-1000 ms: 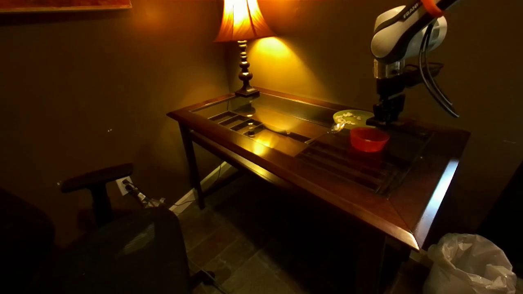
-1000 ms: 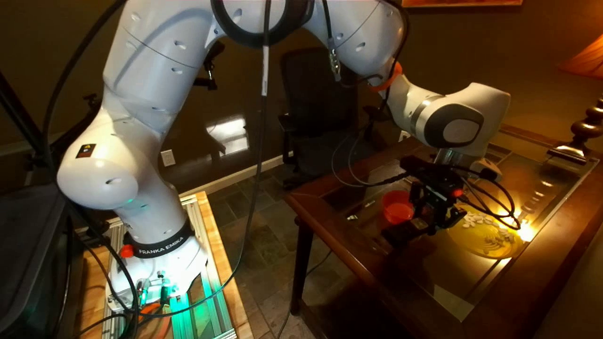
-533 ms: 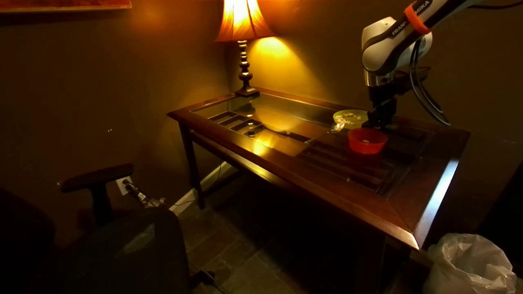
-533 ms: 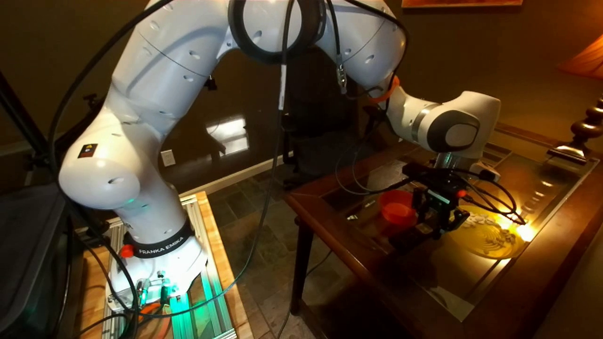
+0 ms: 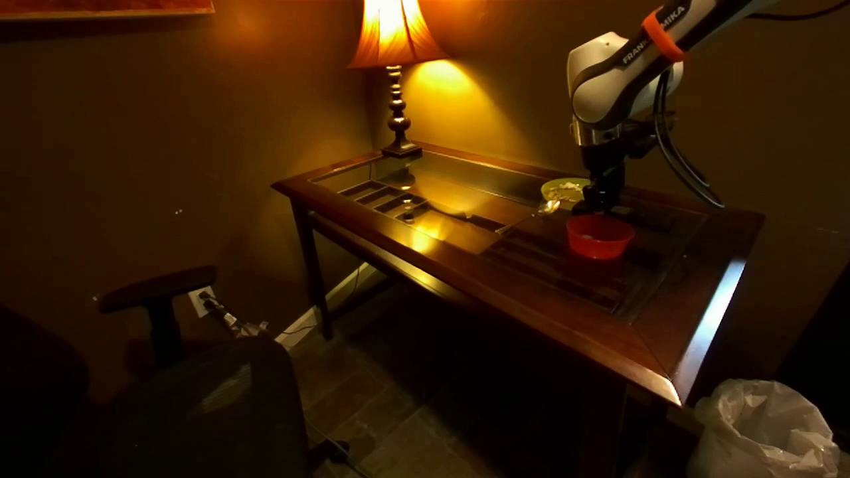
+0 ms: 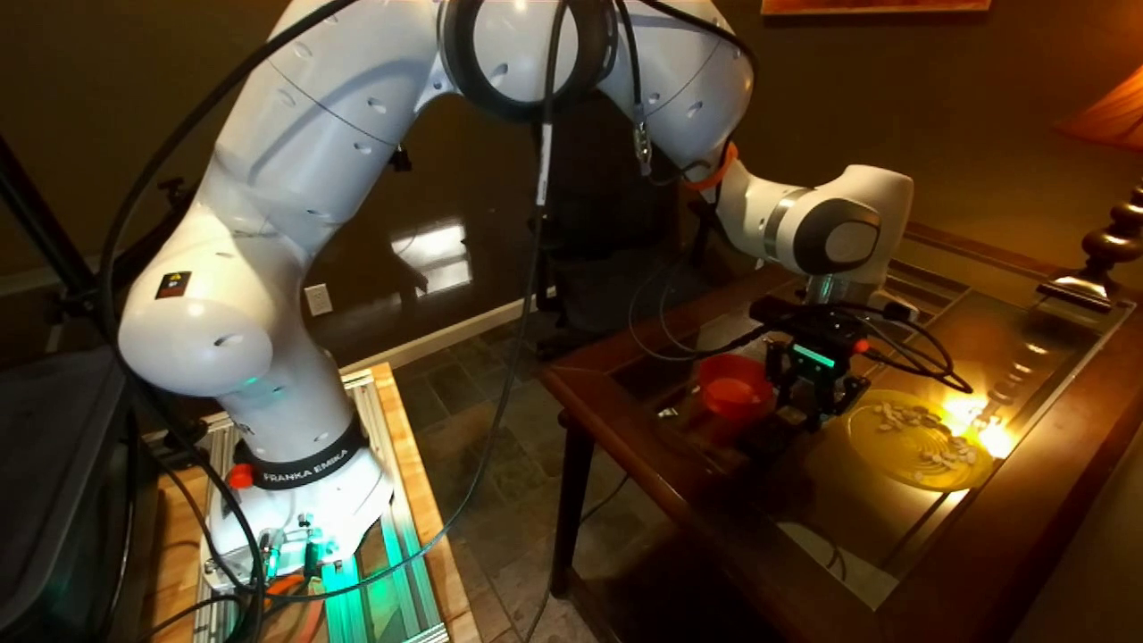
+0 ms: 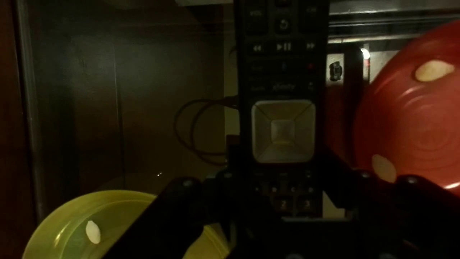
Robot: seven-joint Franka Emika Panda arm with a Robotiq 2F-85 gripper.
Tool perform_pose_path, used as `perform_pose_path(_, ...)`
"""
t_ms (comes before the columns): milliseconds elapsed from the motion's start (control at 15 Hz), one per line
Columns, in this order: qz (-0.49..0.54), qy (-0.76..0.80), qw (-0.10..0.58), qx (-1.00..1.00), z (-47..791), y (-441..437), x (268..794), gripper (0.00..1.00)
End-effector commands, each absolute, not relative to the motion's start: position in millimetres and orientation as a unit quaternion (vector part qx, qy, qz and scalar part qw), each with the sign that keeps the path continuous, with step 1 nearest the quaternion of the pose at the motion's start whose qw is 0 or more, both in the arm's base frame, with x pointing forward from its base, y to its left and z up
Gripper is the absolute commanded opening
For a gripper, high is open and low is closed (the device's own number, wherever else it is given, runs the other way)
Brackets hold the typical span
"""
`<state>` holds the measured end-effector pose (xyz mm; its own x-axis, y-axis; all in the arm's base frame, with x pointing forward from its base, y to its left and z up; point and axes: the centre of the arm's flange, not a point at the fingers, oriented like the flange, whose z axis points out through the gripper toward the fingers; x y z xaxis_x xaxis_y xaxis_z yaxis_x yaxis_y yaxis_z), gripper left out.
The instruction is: Move the remote to the right
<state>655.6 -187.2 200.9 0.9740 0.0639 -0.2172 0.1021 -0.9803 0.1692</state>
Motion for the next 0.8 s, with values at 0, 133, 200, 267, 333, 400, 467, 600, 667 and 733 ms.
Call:
perform_pose_path(0, -0.11, 0.084, 0.098, 0.986, 196.5, -172.9, 660.9, 0.29)
perform_pose_path(133, -0.106, 0.102, 0.101, 0.984, 195.2, -169.1, 663.2, 0.29)
perform_pose_path(200, -0.104, 0.111, 0.099, 0.983, 195.9, -168.1, 663.8, 0.29)
perform_pose_path(267, -0.104, 0.118, 0.099, 0.983, 196.8, -167.2, 664.4, 0.29)
perform_pose_path(333, -0.102, 0.126, 0.096, 0.982, 197.9, -167.1, 665.0, 0.29)
perform_pose_path(400, -0.102, 0.133, 0.091, 0.982, 200.1, -168.2, 666.0, 0.29)
perform_pose_path(467, -0.101, 0.138, 0.087, 0.981, 202.1, -168.9, 666.5, 0.29)
perform_pose_path(600, -0.097, 0.144, 0.084, 0.981, 206.4, -171.8, 667.7, 0.29)
perform_pose_path(667, -0.096, 0.144, 0.083, 0.981, 207.1, -173.9, 668.7, 0.29)
perform_pose_path(733, -0.095, 0.146, 0.083, 0.981, 206.3, -175.5, 669.5, 0.29)
